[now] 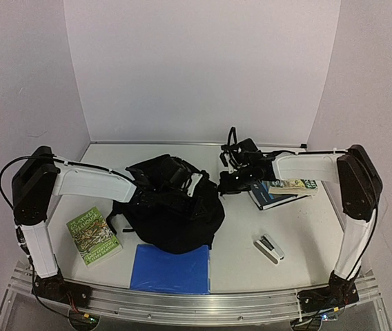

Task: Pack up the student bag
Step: Unzip the student bag at the center of the board.

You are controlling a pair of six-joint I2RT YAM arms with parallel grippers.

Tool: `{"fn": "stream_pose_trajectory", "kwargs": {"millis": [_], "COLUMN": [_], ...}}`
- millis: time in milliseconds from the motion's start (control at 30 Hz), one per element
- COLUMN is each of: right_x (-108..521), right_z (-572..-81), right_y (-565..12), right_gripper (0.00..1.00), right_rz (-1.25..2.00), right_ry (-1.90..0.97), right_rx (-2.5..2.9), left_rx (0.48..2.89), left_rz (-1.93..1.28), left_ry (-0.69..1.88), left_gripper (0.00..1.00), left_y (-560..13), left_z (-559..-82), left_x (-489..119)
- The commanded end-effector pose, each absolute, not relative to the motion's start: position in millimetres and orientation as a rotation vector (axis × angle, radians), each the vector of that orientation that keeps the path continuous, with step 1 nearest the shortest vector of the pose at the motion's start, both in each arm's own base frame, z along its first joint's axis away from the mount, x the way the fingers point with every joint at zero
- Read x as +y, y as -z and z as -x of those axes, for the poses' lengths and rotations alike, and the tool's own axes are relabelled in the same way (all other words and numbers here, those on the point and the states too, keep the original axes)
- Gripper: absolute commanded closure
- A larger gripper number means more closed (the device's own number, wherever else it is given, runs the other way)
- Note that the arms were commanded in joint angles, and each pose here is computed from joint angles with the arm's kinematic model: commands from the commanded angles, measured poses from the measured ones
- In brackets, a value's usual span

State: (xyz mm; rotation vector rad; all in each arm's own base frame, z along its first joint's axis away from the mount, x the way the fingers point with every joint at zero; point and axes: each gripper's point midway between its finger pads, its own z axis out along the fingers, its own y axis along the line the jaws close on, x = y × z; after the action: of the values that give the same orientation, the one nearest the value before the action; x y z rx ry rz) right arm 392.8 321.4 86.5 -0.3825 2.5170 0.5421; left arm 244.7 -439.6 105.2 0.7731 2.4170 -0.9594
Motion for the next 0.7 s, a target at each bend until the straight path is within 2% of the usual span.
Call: {"fn": "stream_pose_trajectory", "kwargs": {"millis": [0,267,500,667], "right_x": [322.3,338.0,353.7,349.5], "right_z": [-441.2,-461.8,-473.1,-469.3], "right_y": [-108.0,-94.4,-111.2,-144.6], "right_gripper": [1.00,1.00,1.00,0.84], "right_rz": [0.311,0.367,0.415,0.382], "right_ry": [-0.453,-0.429,-0.480,-0.515], "right_rx": [2.389,2.383,2.333,2.287], "left_rx": [2.468,2.485,2.521,2.555], "left_rz": [-0.883,-0.882,-0.812,-0.674], "left_ry": [1.120,1.122,1.064,0.961], "left_gripper": [1.00,1.00,1.00,1.00], "left_y": [-118.0,-118.2,-113.1,-109.3], "left_z": [-198.7,-195.6,-203.2,-220.9], "left_x": [-437.6,-434.9,-431.0,-422.1]}}
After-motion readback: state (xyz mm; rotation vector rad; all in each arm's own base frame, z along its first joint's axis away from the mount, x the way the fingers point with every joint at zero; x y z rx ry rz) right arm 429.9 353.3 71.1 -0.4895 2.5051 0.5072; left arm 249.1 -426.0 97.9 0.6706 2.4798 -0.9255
